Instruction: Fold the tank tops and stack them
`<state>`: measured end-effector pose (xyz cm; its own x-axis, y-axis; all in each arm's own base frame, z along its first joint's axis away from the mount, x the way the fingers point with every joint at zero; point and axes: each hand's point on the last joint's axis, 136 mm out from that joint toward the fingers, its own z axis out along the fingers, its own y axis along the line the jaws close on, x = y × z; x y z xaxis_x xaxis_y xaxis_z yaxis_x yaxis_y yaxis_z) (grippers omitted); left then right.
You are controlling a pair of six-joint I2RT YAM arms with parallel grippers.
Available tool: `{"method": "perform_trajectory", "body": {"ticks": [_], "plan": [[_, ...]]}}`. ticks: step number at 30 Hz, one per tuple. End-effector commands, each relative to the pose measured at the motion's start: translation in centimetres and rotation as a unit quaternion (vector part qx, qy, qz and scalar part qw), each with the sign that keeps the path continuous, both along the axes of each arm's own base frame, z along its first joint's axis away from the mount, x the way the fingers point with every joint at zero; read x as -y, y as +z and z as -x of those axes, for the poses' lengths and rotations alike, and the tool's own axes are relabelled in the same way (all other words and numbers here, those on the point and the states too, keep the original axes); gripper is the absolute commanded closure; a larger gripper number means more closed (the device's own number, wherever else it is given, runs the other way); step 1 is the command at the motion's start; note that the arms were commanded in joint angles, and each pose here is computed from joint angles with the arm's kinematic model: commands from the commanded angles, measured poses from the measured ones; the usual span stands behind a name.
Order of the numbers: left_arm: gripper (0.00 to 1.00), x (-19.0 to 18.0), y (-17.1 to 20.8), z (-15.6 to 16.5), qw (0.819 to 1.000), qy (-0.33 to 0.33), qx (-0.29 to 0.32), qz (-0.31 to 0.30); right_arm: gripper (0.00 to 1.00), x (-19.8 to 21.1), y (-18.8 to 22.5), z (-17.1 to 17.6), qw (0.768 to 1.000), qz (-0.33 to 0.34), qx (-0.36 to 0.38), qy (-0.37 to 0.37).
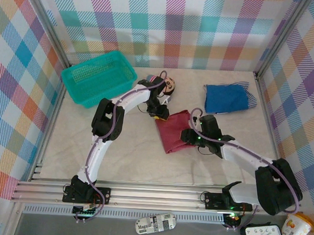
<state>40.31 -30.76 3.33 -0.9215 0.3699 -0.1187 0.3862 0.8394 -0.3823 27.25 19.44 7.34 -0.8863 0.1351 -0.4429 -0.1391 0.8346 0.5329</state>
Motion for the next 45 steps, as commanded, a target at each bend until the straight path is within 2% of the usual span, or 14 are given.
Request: {"method": "perform_trajectory", "body": {"ticks": [1, 8, 12, 15, 19, 20, 23, 27, 31, 33, 40, 43, 45], "plan": [[0.64, 0.0, 1.7, 0.5, 1.0, -0.008, 0.01, 0.02, 0.67, 1.8, -1.7, 0.7, 0.998, 0.033, -0.037, -0.041], [0.64, -0.7, 1.3, 2.6, 0.999, 0.007, -0.028, 0.018, 0.68, 5.4, -3.9, 1.0, 0.99, 0.054, -0.094, -0.086], [0.64, -1.1, 1.8, 4.7, 0.998, 0.035, -0.053, 0.028, 0.67, 5.6, -4.7, 0.7, 0.99, 0.064, -0.109, -0.061], [0.64, -1.4, 2.2, 6.1, 0.996, 0.06, -0.058, 0.032, 0.66, 4.8, -4.8, -0.2, 0.993, 0.06, -0.091, -0.033], [0.61, -2.3, 3.9, 6.5, 0.995, 0.087, -0.028, 0.029, 0.61, 4.3, -3.3, -2.1, 0.997, 0.059, -0.043, -0.004], [0.56, -2.6, 4.4, 6.2, 0.996, 0.091, -0.013, 0.023, 0.59, 4.1, -2.4, -2.5, 0.998, 0.057, -0.03, 0.003], [0.52, -2.8, 5.8, 4.9, 0.995, 0.094, 0.022, 0.02, 0.51, 4.0, 0.2, -2.9, 0.998, 0.056, -0.002, 0.014], [0.5, -1.5, 6.4, 3.0, 0.995, 0.085, 0.042, 0.037, 0.43, 4.5, 1.6, -1.0, 0.999, 0.031, -0.033, -0.026], [0.48, -0.4, 4.8, 2.1, 0.997, 0.064, 0.032, 0.039, 0.38, 5.3, 0.3, 1.9, 0.989, 0.011, -0.108, -0.1], [0.48, 0.3, 4.1, 1.7, 0.997, 0.052, 0.03, 0.043, 0.24, 5.4, -0.2, 2.5, 0.984, 0.003, -0.117, -0.132], [0.46, 1.8, 1.3, 2.5, 0.999, -0.018, 0.017, 0.024, 0.24, 3.2, -2.0, 2.0, 0.982, -0.012, -0.136, -0.13], [0.46, 2.5, 0.2, 3.6, 0.999, -0.041, 0.001, 0.024, 0.25, 2.0, -2.1, 0.8, 0.986, -0.003, -0.121, -0.115], [0.46, 2.4, -0.7, 4.0, 0.999, -0.052, -0.004, 0.008, 0.25, 1.6, -2.9, 0.6, 0.984, 0.009, -0.137, -0.111]]}}
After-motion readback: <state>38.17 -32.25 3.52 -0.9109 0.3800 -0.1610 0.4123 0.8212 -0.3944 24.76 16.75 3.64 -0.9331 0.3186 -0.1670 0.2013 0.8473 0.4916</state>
